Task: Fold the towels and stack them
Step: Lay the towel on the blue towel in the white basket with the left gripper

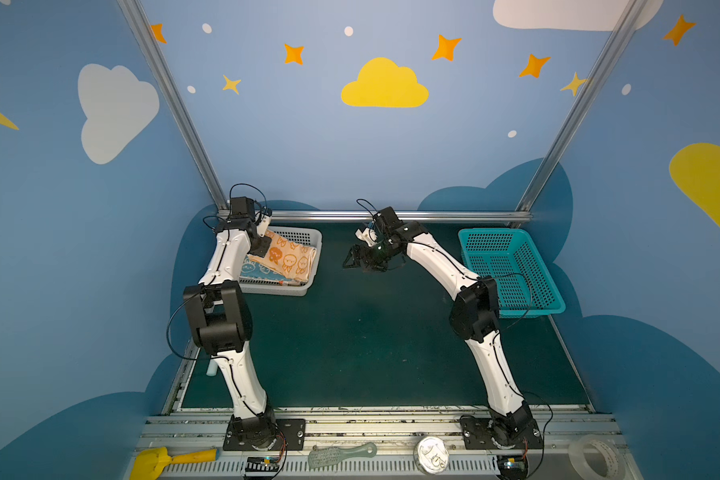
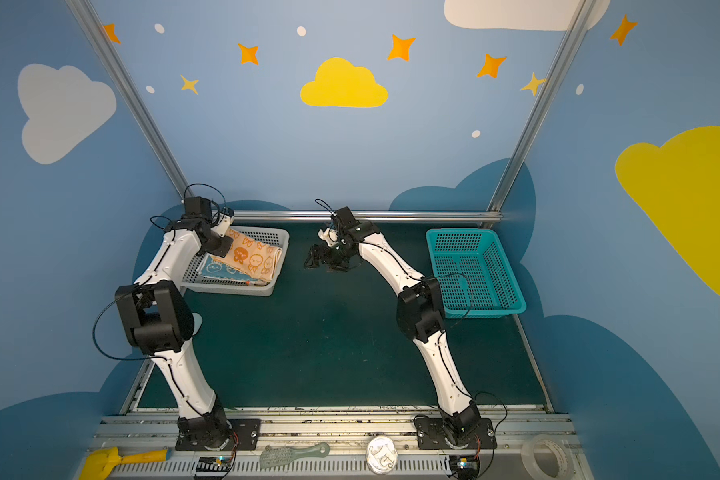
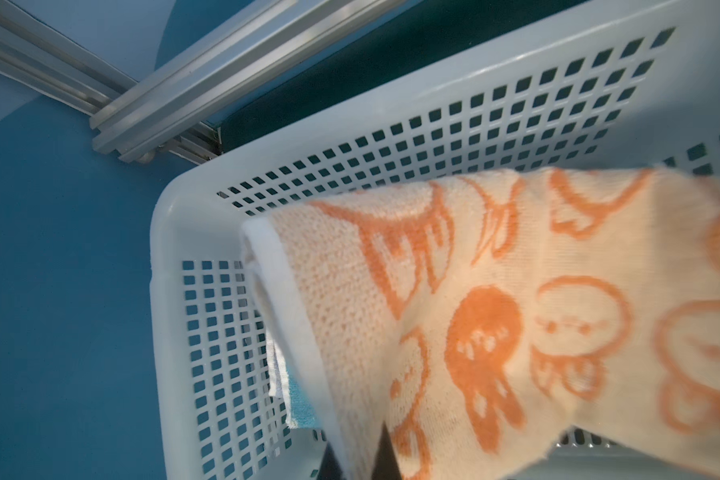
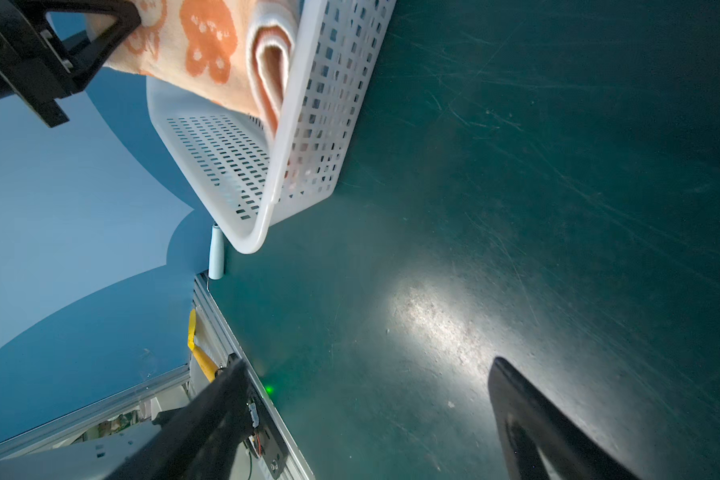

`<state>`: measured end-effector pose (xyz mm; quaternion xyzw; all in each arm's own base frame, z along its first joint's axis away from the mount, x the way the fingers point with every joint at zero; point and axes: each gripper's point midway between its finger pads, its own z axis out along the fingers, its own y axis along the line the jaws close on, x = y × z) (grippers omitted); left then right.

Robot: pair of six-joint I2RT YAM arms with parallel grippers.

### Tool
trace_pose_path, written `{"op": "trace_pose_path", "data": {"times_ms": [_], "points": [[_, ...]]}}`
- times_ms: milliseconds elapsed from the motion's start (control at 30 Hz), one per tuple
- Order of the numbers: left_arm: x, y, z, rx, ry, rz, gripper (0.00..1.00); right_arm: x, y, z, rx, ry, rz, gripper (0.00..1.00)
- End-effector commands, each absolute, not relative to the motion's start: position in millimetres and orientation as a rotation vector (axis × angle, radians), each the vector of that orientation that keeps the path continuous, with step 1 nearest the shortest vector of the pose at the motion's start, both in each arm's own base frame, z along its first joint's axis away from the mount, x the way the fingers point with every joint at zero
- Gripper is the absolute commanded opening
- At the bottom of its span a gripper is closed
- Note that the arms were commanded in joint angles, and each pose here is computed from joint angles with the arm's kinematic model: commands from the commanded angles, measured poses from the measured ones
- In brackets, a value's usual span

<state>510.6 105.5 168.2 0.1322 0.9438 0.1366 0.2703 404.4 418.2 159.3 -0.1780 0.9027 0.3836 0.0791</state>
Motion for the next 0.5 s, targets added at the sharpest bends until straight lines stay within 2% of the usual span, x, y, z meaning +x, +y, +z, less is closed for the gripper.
{"op": "trace_pose_path", "data": {"times_ms": [0, 467], "points": [[518, 104, 162, 0.315, 2.531, 0.312, 0.03, 403, 425, 165, -0.557, 2.682, 1.178, 0.89], [522, 124, 166, 0.260, 2.512, 0.378, 0.03, 397, 425, 165, -0.564, 2.698, 1.181, 0.89]]}}
